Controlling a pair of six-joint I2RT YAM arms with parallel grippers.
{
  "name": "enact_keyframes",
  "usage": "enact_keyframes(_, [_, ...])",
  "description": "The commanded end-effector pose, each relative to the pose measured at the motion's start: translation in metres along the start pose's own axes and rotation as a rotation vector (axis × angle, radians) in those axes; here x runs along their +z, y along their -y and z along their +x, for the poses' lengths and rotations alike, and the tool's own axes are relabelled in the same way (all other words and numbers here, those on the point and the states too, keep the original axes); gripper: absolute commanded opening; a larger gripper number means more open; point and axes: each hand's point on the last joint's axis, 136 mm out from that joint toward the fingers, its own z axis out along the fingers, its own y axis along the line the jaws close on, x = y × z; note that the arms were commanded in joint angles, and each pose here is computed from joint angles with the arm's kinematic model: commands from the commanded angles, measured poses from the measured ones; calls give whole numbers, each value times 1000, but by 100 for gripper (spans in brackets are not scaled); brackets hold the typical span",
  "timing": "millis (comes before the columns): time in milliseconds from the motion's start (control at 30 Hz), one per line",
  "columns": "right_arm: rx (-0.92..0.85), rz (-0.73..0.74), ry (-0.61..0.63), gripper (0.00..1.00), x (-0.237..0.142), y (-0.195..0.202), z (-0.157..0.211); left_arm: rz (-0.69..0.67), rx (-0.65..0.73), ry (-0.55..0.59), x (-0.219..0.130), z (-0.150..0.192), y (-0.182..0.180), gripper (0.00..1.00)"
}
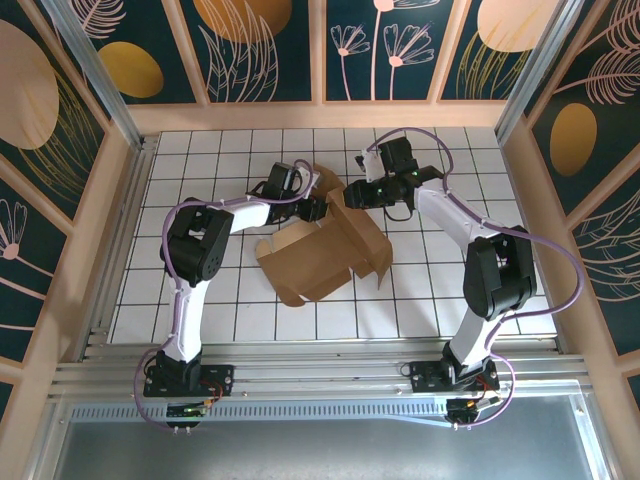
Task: Fold the paper box
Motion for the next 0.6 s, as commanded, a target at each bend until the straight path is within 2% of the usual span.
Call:
enact_keyframes(0, [2,5,9,36,0,-4,-1,67,16,-22,-4,1,10,27])
enact_keyframes(200, [3,10,14,35,0,-3,-2,96,74,-12,-9,-5,17,12])
enact_keyframes(367, [7,9,14,35,1,-4,-1,249,187,24,-15,-12,46,13])
enact_keyframes(567, [12,11,16,35,2,-2,1,307,246,42,-16,-18,56,13])
